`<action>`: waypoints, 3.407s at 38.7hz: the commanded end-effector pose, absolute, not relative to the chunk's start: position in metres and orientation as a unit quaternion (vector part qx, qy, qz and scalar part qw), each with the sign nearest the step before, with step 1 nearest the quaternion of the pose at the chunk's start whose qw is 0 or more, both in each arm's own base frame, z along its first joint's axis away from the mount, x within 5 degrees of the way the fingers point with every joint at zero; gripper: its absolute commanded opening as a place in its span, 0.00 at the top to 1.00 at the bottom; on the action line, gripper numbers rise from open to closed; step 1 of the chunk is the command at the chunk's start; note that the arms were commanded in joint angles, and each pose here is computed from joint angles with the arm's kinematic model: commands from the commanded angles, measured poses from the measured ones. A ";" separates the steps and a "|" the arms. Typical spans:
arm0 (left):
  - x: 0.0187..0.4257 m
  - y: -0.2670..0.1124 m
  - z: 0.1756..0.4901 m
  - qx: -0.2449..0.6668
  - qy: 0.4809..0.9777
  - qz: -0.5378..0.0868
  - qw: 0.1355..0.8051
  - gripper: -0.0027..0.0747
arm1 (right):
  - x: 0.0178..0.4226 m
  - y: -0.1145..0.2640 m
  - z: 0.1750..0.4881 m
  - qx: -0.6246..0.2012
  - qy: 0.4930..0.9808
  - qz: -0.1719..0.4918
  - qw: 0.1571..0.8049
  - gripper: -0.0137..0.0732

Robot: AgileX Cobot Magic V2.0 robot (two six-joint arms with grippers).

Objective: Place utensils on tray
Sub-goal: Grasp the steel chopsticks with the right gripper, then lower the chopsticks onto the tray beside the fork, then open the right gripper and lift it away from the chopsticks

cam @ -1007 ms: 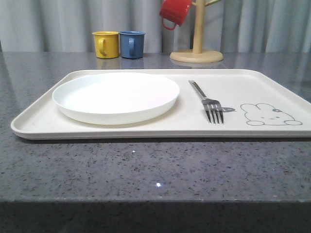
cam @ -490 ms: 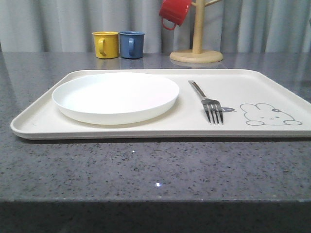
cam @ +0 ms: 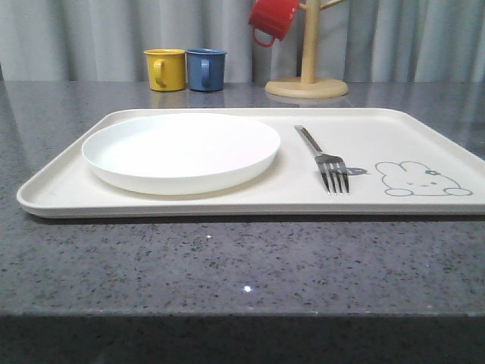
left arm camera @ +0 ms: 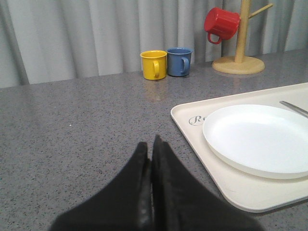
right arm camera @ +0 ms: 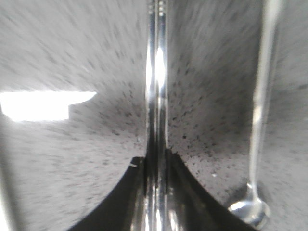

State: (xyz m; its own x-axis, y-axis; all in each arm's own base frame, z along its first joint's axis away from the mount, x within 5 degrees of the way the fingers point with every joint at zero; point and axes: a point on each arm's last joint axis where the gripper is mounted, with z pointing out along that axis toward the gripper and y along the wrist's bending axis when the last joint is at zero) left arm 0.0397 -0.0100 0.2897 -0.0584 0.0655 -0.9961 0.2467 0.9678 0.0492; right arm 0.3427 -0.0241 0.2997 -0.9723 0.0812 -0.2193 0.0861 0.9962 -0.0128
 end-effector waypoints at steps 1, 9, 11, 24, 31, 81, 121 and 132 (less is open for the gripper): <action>0.039 -0.010 0.305 0.097 0.690 -0.077 0.713 0.99 | 0.318 -0.018 0.347 0.059 0.989 0.001 0.133 0.92; 0.039 -0.010 0.305 0.097 0.690 -0.077 0.713 0.99 | 0.307 0.018 0.366 0.047 0.985 0.029 0.161 0.91; 0.039 -0.010 0.306 0.097 0.689 -0.077 0.714 0.99 | 0.306 0.032 0.365 0.040 0.986 0.041 0.157 0.91; 0.039 -0.010 0.306 0.097 0.689 -0.077 0.714 0.99 | 0.320 0.117 0.328 -0.004 0.990 0.074 0.119 0.91; 0.039 -0.010 0.306 0.097 0.689 -0.077 0.714 0.99 | 0.333 0.133 0.300 0.002 0.994 0.070 0.089 0.91; 0.039 -0.010 0.306 0.097 0.689 -0.077 0.714 0.99 | 0.344 0.101 0.353 -0.036 0.986 0.008 0.163 0.40; 0.039 -0.010 0.306 0.097 0.689 -0.077 0.714 0.99 | 0.354 -0.085 0.277 0.079 0.994 -0.029 0.076 0.40; 0.039 -0.010 0.306 0.096 0.688 -0.077 0.715 0.99 | 0.357 -0.087 0.266 0.078 0.995 -0.030 0.057 0.49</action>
